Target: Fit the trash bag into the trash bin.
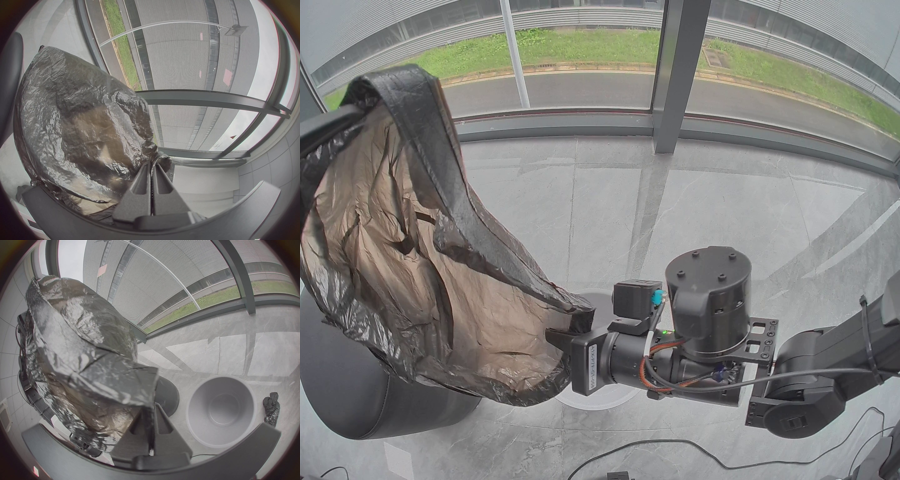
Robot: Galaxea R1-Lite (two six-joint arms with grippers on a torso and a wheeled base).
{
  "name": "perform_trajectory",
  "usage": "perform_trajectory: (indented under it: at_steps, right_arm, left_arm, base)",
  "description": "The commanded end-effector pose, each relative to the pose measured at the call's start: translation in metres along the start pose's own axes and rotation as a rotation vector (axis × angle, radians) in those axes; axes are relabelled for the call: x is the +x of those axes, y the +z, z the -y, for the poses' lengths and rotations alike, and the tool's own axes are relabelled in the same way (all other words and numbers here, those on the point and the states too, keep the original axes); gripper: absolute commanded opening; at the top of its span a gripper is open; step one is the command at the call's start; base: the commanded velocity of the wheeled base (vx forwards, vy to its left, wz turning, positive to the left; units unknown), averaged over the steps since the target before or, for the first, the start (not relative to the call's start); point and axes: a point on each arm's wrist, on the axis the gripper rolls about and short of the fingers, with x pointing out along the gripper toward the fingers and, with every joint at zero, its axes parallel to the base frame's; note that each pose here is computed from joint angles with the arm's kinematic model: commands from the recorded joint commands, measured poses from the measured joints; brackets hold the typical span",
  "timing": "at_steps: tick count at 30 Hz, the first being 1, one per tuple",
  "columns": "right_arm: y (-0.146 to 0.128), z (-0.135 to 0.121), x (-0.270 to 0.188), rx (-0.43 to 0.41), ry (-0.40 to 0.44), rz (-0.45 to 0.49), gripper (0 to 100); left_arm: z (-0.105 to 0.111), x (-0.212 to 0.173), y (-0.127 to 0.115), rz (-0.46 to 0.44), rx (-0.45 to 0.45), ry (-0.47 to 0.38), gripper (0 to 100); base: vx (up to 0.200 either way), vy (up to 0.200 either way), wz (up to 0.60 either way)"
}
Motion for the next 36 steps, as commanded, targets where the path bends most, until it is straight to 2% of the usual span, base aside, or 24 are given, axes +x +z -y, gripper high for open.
perform_trajectory:
  at_steps: [1, 7, 12, 14, 17, 21, 24, 26, 30, 36]
  right_arm:
    - [0.012, -0.007, -0.036, -0.009, -0.010, -0.014, 0]
    - [0.011, -0.001, -0.075, -0.006, -0.066, -0.101, 0]
    - [0.009, -0.003, -0.110, -0.007, -0.068, -0.176, 0]
    - [0.012, -0.002, -0.120, 0.006, -0.058, -0.192, 0]
    - [0.021, -0.001, -0.140, 0.039, -0.033, -0.247, 0]
    - [0.028, 0.002, -0.149, 0.072, -0.031, -0.295, 0]
    - [0.026, 0.006, -0.146, 0.095, -0.024, -0.316, 0]
    - [0.025, 0.007, -0.144, 0.102, -0.023, -0.323, 0]
    - [0.019, 0.011, -0.134, 0.117, -0.037, -0.363, 0]
    - [0.014, 0.017, -0.127, 0.129, -0.055, -0.386, 0]
  left_arm:
    - [-0.034, 0.013, -0.009, -0.035, -0.024, 0.094, 0]
    - [-0.089, 0.024, -0.027, -0.116, -0.068, 0.282, 0]
    - [-0.108, 0.025, -0.034, -0.147, -0.094, 0.356, 0]
    - [-0.106, 0.024, -0.034, -0.149, -0.093, 0.352, 0]
    - [-0.100, 0.016, -0.036, -0.186, -0.096, 0.303, 0]
    - [-0.096, 0.008, -0.040, -0.280, -0.112, 0.248, 0]
    - [-0.098, 0.008, -0.043, -0.396, -0.136, 0.193, 0]
    - [-0.099, 0.010, -0.043, -0.422, -0.140, 0.183, 0]
    - [-0.107, 0.031, -0.042, -0.507, -0.153, 0.139, 0]
    - [-0.124, 0.064, -0.048, -0.594, -0.168, 0.116, 0]
  base:
    - [0.000, 0.000, 0.00]
    - [0.000, 0.000, 0.00]
    - [0.000, 0.000, 0.00]
    - [0.000, 0.000, 0.00]
    - [0.000, 0.000, 0.00]
    - [0.000, 0.000, 0.00]
    - [0.000, 0.000, 0.00]
    - [0.000, 0.000, 0.00]
    - [0.000, 0.000, 0.00]
    - [0.000, 0.000, 0.00]
